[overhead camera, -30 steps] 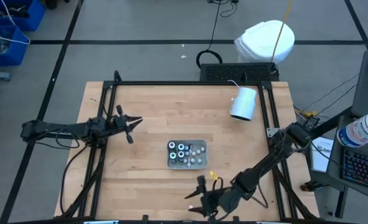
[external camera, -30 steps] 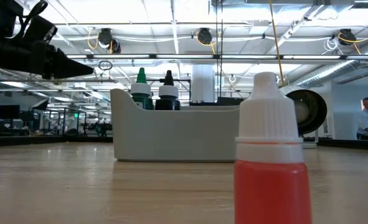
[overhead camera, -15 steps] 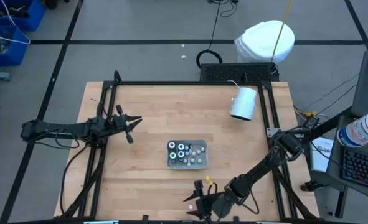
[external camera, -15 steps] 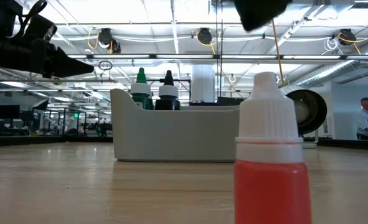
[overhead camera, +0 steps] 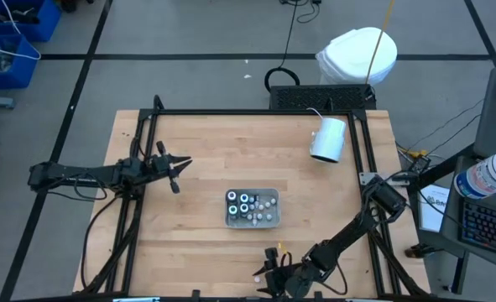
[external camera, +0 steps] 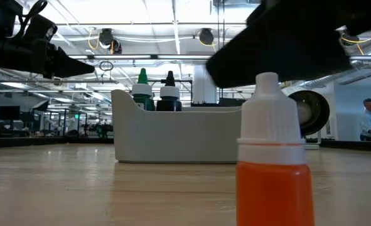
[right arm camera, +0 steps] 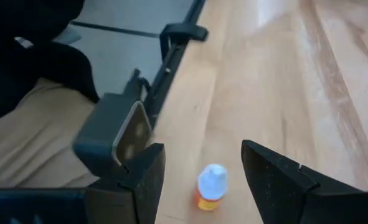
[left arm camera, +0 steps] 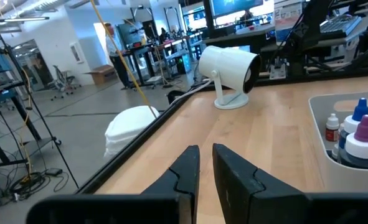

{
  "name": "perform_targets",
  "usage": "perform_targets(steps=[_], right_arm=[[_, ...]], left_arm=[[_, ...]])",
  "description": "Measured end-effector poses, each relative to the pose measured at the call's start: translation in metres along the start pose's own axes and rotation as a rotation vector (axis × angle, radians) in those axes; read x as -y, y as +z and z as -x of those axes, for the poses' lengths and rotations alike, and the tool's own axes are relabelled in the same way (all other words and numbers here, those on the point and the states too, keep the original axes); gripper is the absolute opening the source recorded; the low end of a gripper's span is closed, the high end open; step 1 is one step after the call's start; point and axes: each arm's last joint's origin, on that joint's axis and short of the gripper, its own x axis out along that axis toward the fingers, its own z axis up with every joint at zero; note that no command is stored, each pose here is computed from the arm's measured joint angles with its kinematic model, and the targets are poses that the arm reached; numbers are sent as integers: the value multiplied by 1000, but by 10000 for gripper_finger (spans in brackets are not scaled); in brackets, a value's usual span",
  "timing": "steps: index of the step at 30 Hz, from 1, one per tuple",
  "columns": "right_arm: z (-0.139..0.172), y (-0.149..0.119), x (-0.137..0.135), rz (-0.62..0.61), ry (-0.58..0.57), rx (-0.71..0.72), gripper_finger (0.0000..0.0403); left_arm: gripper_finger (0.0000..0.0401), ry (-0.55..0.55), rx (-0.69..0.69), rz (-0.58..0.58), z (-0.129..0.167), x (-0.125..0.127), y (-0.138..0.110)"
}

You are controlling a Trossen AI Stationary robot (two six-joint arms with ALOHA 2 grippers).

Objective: Pick & Place food coloring
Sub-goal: Put the small orange food coloring bottle into the gray bin

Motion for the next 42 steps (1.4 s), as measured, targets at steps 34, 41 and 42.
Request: perform_targets(steps=[34, 41, 42], right_arm=[[-11, -16, 8, -25, -12, -88, 86], [-11, -16, 8, 5, -14, -80, 57], [-11, -15, 8, 8, -12, -76, 58]], left_arm=[[53, -3, -13, 28, 0, 0, -1], [53, -3, -13, 28, 0, 0, -1], [53, -4, -13, 27, 0, 0, -1]])
